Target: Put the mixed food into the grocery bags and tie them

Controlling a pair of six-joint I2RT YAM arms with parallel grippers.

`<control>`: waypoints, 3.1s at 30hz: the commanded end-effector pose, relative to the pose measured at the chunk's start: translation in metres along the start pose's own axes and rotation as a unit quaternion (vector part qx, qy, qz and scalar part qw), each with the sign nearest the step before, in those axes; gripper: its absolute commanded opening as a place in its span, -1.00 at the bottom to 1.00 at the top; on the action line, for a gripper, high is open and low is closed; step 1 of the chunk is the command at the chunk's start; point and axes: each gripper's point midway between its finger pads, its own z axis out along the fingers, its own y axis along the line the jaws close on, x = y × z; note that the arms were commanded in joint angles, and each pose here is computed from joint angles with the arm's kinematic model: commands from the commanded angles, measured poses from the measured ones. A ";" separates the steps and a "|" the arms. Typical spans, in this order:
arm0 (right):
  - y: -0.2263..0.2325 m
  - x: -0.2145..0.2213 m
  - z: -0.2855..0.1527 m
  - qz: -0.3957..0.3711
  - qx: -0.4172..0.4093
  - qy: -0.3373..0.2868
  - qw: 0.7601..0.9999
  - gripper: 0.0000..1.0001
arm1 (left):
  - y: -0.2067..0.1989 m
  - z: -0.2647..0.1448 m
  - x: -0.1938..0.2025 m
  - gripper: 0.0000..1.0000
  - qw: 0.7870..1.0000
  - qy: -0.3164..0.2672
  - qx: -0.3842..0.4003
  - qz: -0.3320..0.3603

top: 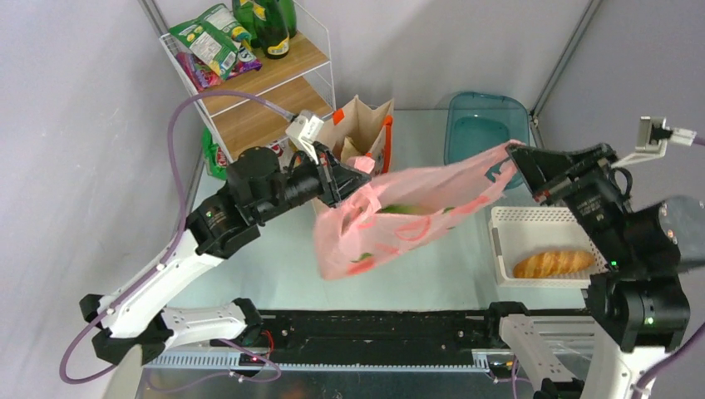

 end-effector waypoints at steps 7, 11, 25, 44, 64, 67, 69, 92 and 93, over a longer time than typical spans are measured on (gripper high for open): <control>-0.058 0.070 0.019 0.060 0.026 0.083 0.994 -1.00 | 0.017 -0.039 -0.041 -1.00 0.993 -0.098 -0.068 0.004; -0.078 0.065 0.010 0.025 0.076 0.057 0.995 -1.00 | 0.022 -0.017 -0.009 -1.00 0.997 -0.046 -0.060 -0.008; -0.104 0.061 0.012 -0.020 0.127 0.056 0.990 -1.00 | 0.038 -0.016 -0.009 -1.00 0.994 -0.054 -0.095 0.011; -0.118 0.025 0.013 -0.137 0.178 0.043 0.973 0.24 | 0.016 0.000 -0.032 -1.00 0.996 -0.056 -0.059 0.044; 0.012 0.061 0.013 -0.284 -0.270 0.073 0.917 0.79 | 0.003 -0.011 -0.030 -1.00 0.995 -0.046 -0.016 0.093; 0.022 0.081 0.021 -0.279 -0.309 0.091 0.905 0.80 | -0.002 -0.012 -0.027 -1.00 0.995 -0.040 -0.002 0.095; 0.026 0.097 0.029 -0.284 -0.321 0.103 0.898 0.81 | -0.005 -0.011 -0.025 -1.00 0.995 -0.035 0.007 0.096; 0.069 0.214 0.098 -0.315 -0.401 0.168 0.844 0.73 | -0.016 -0.021 -0.010 -1.00 0.992 -0.019 0.050 0.112; 0.070 0.217 0.098 -0.314 -0.402 0.169 0.843 0.71 | -0.015 -0.021 -0.010 -1.00 0.992 -0.020 0.049 0.114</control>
